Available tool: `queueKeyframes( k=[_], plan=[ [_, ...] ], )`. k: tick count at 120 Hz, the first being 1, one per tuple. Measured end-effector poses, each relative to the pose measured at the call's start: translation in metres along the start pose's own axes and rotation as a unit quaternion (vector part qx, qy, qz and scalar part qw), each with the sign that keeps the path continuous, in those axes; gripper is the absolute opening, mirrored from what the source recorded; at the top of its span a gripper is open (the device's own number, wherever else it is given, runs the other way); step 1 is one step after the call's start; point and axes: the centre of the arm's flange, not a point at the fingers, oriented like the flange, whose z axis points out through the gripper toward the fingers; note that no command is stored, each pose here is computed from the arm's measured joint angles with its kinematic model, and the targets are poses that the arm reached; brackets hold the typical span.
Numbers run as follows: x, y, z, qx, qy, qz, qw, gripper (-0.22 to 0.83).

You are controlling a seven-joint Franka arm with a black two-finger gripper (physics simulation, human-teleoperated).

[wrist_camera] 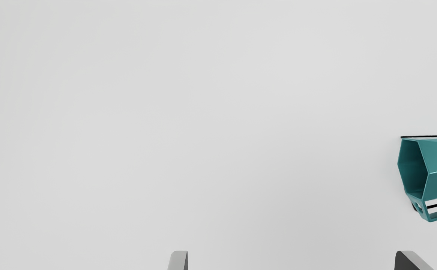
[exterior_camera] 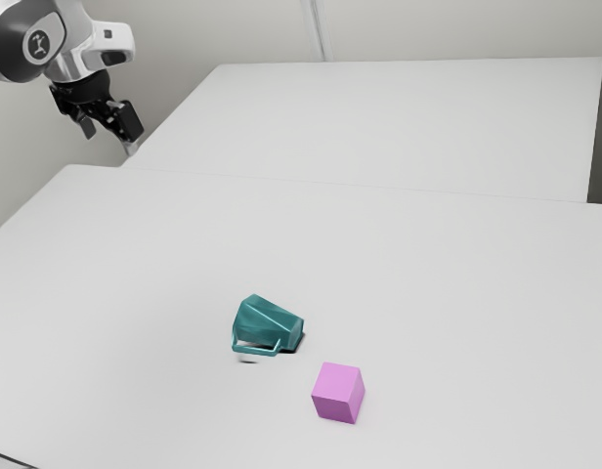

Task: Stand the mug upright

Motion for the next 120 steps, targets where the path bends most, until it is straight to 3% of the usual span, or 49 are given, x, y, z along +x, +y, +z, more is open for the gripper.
queueKeyframes(
  k=[41, 65, 97, 120],
  plan=[
    [0.004, 0.0, 0.002, 0.0, 0.016, -0.011, 1.0, 0.62],
    [0.005, 0.007, 0.053, -0.08, -0.008, -0.048, 0.996, 0.62],
    [-0.021, 0.02, 0.145, -0.225, -0.085, -0.164, 0.957, 0.62],
    [-0.025, 0.034, 0.204, -0.283, -0.138, -0.225, 0.922, 0.62]
  ],
)
